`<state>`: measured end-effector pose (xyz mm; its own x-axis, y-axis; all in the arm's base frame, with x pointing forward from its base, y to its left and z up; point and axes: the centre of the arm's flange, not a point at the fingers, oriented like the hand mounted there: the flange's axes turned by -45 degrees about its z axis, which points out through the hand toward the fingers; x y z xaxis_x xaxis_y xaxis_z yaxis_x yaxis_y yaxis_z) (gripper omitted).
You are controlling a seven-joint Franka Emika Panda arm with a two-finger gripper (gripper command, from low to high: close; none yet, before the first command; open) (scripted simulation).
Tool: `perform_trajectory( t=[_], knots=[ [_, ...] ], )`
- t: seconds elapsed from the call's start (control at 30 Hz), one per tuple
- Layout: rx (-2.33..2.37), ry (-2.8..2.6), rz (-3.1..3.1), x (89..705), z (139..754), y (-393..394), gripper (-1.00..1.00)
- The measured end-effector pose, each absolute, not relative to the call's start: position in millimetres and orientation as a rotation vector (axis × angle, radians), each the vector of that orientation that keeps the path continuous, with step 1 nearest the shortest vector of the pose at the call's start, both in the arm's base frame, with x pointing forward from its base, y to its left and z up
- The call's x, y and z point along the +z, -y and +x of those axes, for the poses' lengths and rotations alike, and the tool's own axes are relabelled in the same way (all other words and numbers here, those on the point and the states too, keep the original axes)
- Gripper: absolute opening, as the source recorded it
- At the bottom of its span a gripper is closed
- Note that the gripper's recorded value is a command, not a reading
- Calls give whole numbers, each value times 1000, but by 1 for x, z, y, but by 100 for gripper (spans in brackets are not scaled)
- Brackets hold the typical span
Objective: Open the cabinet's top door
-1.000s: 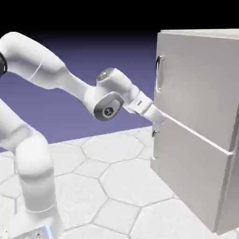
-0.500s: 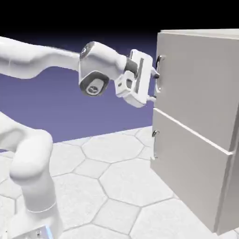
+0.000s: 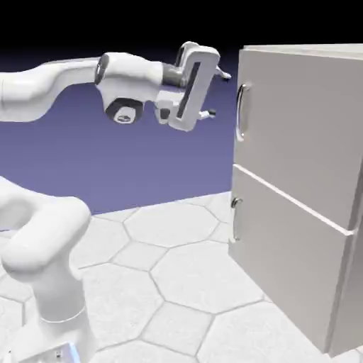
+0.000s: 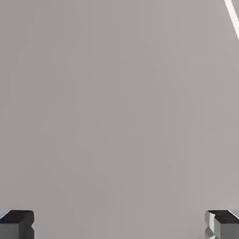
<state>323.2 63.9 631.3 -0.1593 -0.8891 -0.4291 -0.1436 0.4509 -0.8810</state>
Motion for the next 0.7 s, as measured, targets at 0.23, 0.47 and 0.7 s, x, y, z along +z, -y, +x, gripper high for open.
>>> perform_trajectory(
  t=[0.23, 0.47, 0.7],
  knots=[
    [-605, -1623, -564, 619, 332, -102, 0],
    [-332, -1604, -260, 586, 358, -134, 0],
    [-46, -1572, 19, 534, 396, -153, 0]
  ],
)
